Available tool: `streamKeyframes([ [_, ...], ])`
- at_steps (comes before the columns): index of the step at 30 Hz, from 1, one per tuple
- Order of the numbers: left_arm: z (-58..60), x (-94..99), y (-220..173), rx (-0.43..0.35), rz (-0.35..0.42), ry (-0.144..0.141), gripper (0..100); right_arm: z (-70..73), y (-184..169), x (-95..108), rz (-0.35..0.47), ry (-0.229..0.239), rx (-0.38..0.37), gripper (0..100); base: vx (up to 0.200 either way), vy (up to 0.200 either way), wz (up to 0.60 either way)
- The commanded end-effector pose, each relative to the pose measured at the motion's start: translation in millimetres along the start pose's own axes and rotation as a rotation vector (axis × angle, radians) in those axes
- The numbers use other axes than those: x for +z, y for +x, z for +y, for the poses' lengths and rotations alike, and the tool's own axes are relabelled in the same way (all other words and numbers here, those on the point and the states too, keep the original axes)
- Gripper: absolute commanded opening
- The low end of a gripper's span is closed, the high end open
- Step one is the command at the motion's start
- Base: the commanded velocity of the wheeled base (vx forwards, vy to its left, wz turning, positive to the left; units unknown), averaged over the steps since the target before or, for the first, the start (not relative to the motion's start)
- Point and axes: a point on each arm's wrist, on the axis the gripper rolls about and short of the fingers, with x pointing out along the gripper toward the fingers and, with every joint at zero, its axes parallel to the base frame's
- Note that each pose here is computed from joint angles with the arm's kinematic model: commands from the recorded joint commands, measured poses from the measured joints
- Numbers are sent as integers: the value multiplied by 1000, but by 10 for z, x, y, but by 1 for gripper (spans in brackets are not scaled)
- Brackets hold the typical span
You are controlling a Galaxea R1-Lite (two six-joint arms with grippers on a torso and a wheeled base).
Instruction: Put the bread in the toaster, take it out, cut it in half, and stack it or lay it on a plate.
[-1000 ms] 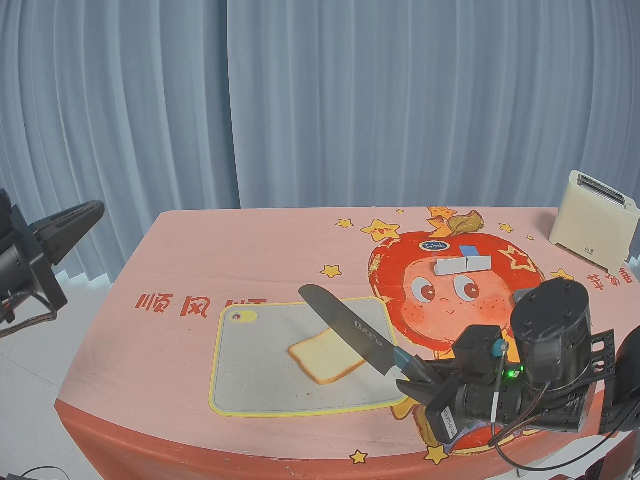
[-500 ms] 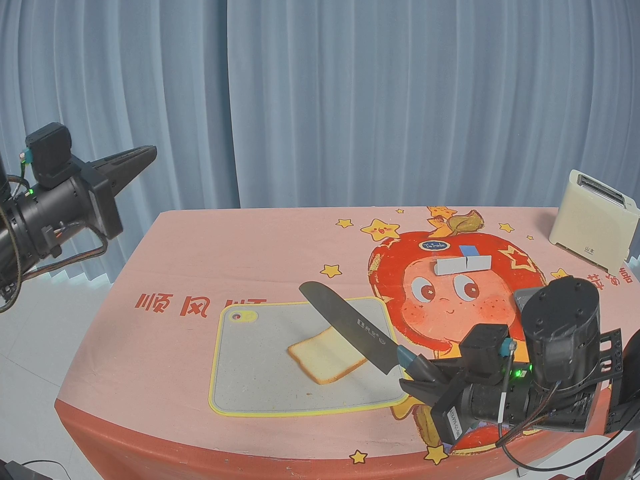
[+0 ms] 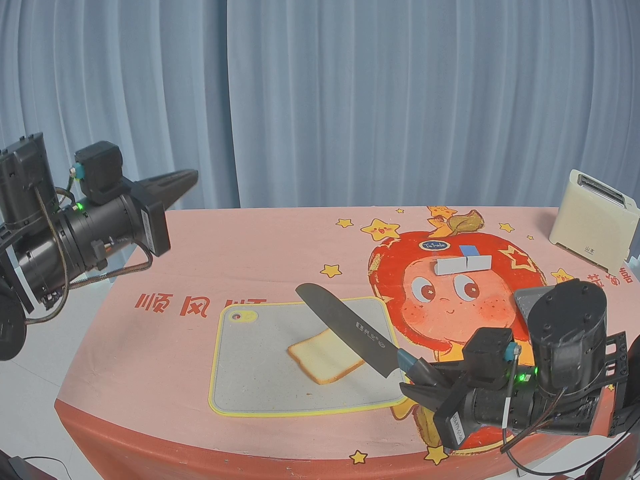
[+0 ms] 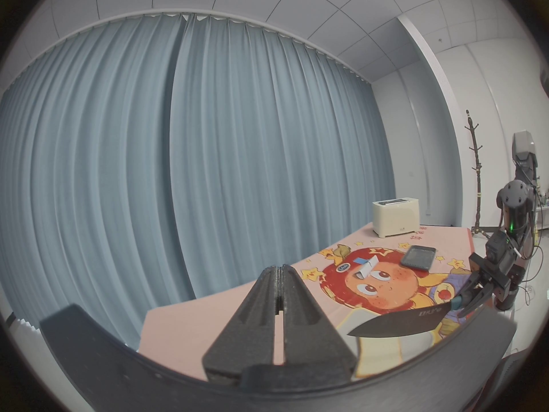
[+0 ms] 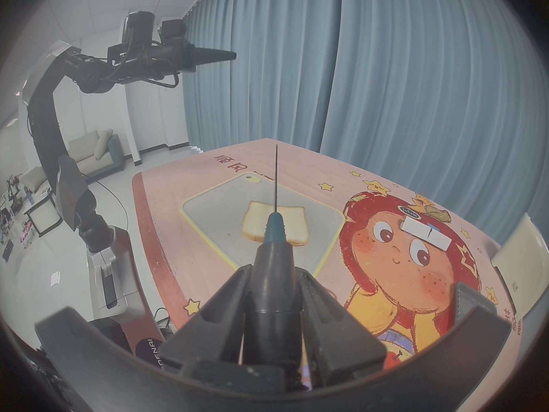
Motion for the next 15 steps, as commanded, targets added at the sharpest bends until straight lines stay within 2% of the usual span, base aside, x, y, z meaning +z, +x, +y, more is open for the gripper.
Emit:
streamKeyframes([
  [1, -201, -188, -42, -78, 52, -24, 0, 43, 8, 22, -5, -10, 13, 0, 0, 0, 0],
  [4, -318, -230, -106, -116, 18, -36, 0, 66, 56, 88, -12, -8, 15, 0, 0, 0, 0],
  [8, -331, -257, -22, -115, -36, -47, 0, 130, 142, 126, -3, -14, 24, 0, 0, 0, 0],
  [13, -334, -356, 146, -117, -45, -46, 0, 224, 261, 140, 18, -32, 32, 0, 0, 0, 0],
  [15, -411, -479, 264, -148, -16, -54, 0, 234, 302, 155, 37, -39, -10, 0, 0, 0, 0],
])
